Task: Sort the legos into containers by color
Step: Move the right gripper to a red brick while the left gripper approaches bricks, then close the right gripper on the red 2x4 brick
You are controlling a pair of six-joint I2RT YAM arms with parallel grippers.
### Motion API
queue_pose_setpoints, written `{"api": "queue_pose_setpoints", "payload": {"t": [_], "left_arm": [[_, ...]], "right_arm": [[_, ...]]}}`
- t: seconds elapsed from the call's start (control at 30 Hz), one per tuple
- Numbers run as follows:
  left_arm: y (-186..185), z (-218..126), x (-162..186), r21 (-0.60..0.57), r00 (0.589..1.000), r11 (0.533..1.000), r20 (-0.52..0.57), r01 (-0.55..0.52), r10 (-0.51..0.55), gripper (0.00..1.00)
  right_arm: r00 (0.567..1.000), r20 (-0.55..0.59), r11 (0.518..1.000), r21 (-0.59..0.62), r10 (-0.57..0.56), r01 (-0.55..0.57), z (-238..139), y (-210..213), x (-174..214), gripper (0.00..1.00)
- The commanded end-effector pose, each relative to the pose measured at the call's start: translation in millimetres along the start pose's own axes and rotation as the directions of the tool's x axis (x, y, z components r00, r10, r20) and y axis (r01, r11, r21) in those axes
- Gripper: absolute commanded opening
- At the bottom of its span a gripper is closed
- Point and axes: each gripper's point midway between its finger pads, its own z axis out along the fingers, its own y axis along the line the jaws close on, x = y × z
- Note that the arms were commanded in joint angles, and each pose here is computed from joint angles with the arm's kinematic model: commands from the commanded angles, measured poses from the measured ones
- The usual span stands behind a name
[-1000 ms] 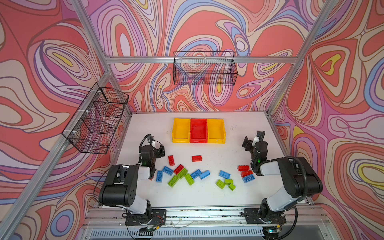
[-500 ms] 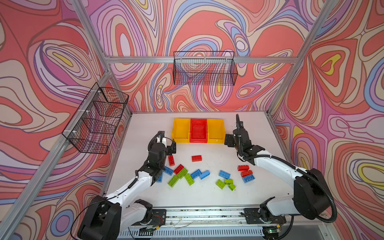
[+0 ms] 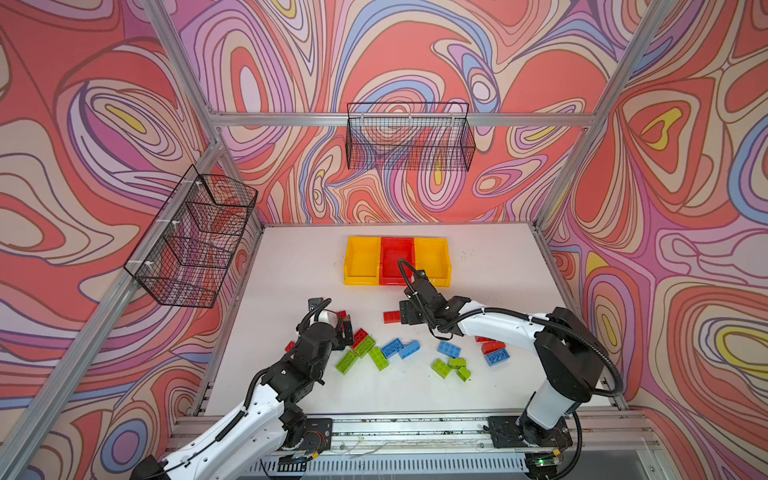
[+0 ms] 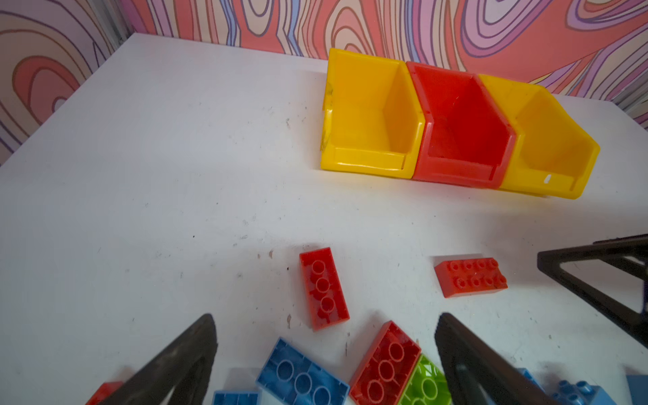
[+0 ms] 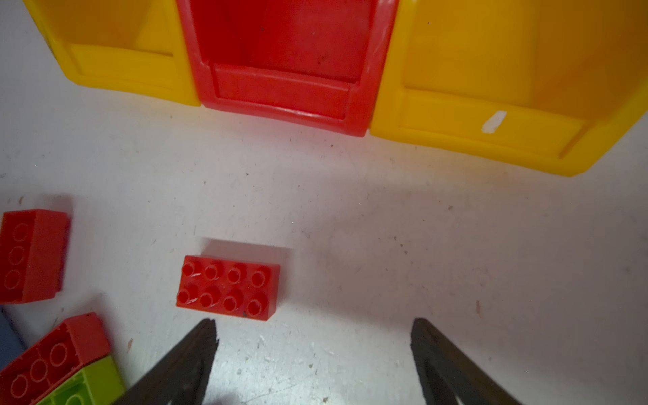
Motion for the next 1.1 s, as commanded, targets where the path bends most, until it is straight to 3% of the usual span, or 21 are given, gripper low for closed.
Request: {"api": "queue_pose_setpoints", "payload": {"t": [0.0,0.2,0.47,0.63,0.87,1.07], "left_arm": [[17.5,-4.9,17.4,-0.064,0.999,0.998,-0.044,0.028,-0.031,1.0],[24.7,-8.2,19.4,-0.084,0.998,0.995,-0.031,0.046,-0.049,1.0],[24.5,-2.5,22.0,-0.094,0.999,0.995,-0.029,0.036,-0.039,1.0],[23.1,2.0,22.6,-0.103,0.999,0.994,-0.035,0.022,-0.026,1.0],[19.7,5.0,21.2,-0.097,0.999,0.995,-0.038,0.011,-0.015,1.0],[11.4,5.1,13.7,-0.069,0.999,0.998,-0.037,-0.009,0.007,1.0]], "right_arm": [[0.999,-0.033,0.998,-0.052,0.019,-0.021,13.5,27.6,4.0,0.91],[0.997,-0.072,0.997,-0.073,-0.004,-0.001,33.4,51.7,9.9,0.91],[0.995,-0.1,1.0,0.02,-0.007,0.009,52.1,44.1,14.6,0.89],[0.991,-0.136,0.999,0.039,-0.014,0.02,61.0,42.8,23.1,0.79],[0.991,-0.134,0.999,0.042,-0.011,0.017,55.9,41.8,21.5,0.58],[0.999,-0.041,0.998,0.062,-0.028,0.031,30.8,39.2,-11.9,0.5]]}}
